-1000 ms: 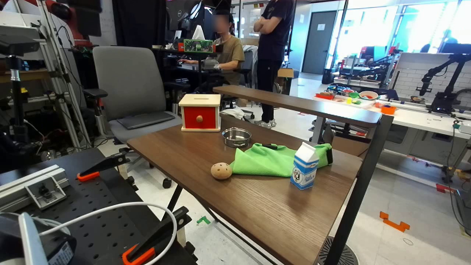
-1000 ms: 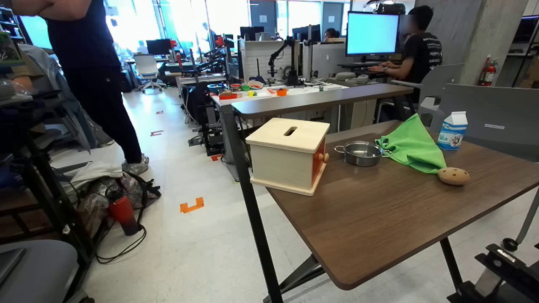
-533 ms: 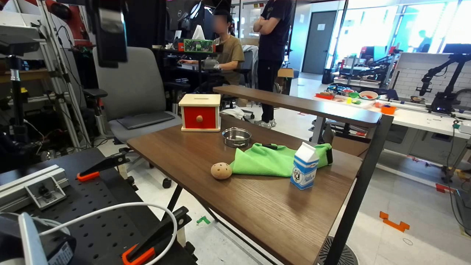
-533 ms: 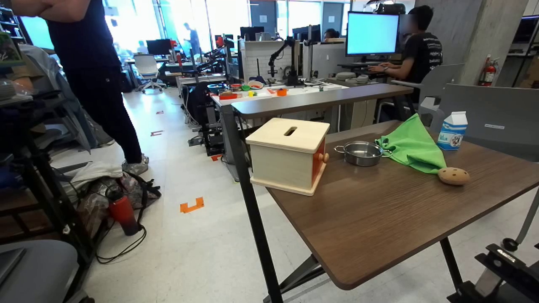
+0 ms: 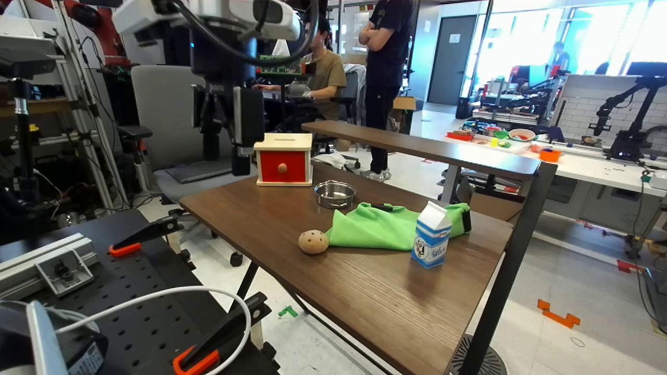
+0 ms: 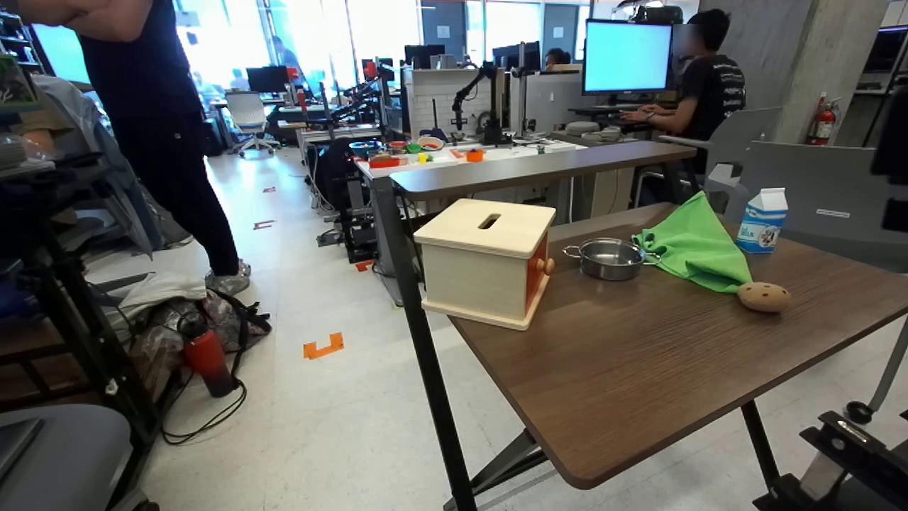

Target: Open the drawer

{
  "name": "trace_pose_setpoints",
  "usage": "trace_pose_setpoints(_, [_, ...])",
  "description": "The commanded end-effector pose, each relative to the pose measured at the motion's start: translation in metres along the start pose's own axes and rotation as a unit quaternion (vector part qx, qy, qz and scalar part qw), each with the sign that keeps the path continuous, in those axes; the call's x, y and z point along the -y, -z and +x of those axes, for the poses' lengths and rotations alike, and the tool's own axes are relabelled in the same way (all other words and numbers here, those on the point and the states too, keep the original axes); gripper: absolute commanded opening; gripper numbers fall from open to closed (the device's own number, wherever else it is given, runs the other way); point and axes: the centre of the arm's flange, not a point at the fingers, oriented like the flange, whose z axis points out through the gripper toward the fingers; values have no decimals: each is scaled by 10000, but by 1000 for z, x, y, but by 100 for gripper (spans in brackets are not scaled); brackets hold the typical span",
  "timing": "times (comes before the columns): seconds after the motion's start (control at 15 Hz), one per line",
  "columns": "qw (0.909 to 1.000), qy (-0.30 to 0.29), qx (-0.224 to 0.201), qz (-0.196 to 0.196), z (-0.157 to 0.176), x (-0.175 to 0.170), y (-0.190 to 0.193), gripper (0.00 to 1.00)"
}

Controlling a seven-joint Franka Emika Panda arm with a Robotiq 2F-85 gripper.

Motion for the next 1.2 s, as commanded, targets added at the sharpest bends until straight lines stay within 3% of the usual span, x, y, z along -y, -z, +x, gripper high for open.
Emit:
trace_pose_setpoints(0.0, [9992,301,157,201,82,36,-8,100])
trace_pose_setpoints(0.2, [9993,154,144,312,116,55,-2,100])
trace_pose_setpoints(0.27, [9995,253,41,209,81,47,-10,100])
trace_pose_setpoints(0.47, [9994,230,57,253,104,52,-10,100])
trace_pose_setpoints(0.93, [9994,225,60,253,106,52,-10,100])
trace_pose_setpoints(1.13, [9995,86,-231,219,134,58,-26,100])
